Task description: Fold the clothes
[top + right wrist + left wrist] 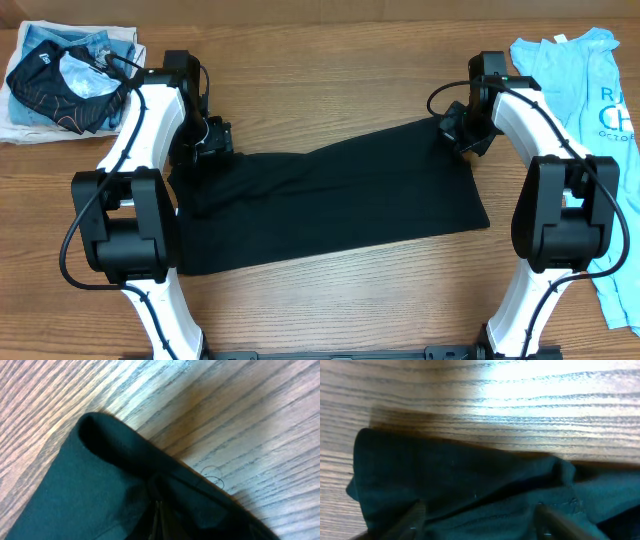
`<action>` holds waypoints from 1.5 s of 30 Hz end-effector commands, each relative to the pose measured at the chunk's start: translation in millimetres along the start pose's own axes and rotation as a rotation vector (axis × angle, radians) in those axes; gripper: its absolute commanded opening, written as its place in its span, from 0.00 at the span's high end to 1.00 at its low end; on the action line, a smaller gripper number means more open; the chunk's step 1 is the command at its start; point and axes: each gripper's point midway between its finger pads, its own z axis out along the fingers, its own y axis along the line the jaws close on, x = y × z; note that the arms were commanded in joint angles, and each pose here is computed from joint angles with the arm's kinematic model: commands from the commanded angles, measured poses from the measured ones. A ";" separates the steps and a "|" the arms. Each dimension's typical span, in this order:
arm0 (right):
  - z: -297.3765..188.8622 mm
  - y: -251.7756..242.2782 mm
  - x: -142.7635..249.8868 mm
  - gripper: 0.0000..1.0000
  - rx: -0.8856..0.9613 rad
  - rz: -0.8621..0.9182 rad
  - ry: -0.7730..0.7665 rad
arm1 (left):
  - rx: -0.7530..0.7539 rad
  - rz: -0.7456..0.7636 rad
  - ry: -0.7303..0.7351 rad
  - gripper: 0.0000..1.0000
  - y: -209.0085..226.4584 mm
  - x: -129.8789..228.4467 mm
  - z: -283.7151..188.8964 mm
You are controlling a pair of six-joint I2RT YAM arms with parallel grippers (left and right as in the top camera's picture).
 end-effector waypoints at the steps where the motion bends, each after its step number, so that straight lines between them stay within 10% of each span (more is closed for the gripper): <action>1: 0.7 0.9 2.6 0.96 0.001 -0.006 0.002 | 0.017 0.010 -0.023 0.64 -1.1 -1.1 -8.9; 3: 0.7 0.9 2.6 0.96 0.001 -0.006 0.002 | 0.019 0.010 -0.031 0.92 -1.5 -3.0 -9.3; 9: 0.7 1.6 1.7 0.96 -0.001 -0.007 -0.002 | 0.034 0.011 -0.034 0.96 -4.4 -4.2 -9.7; 13: 0.6 1.6 0.2 0.96 -0.004 -0.005 -0.007 | 0.058 0.018 -0.019 0.49 -8.2 -0.6 -9.8; 14: 0.6 1.6 0.2 0.96 -0.004 -0.005 -0.007 | 0.109 0.045 0.006 0.18 -16.8 5.0 -10.4; 16: 0.6 1.8 -0.1 0.96 -0.005 -0.005 -0.008 | 0.161 0.070 0.025 0.11 -25.3 9.7 -11.7; 28: 0.5 3.9 -3.2 0.96 -0.013 -0.007 -0.020 | 0.101 -0.010 0.088 0.27 -14.6 19.3 5.0; 37: 0.4 4.8 -6.1 0.96 -0.020 -0.006 -0.031 | 0.108 -0.012 0.095 0.96 -15.9 18.0 10.6; 42: 0.4 4.8 -5.9 0.96 -0.019 -0.006 -0.030 | 0.107 -0.012 0.101 0.96 -15.8 19.5 10.5; 45: 0.4 4.9 -5.9 0.96 -0.020 -0.006 -0.030 | 0.137 -0.011 0.100 0.52 -21.0 18.7 9.9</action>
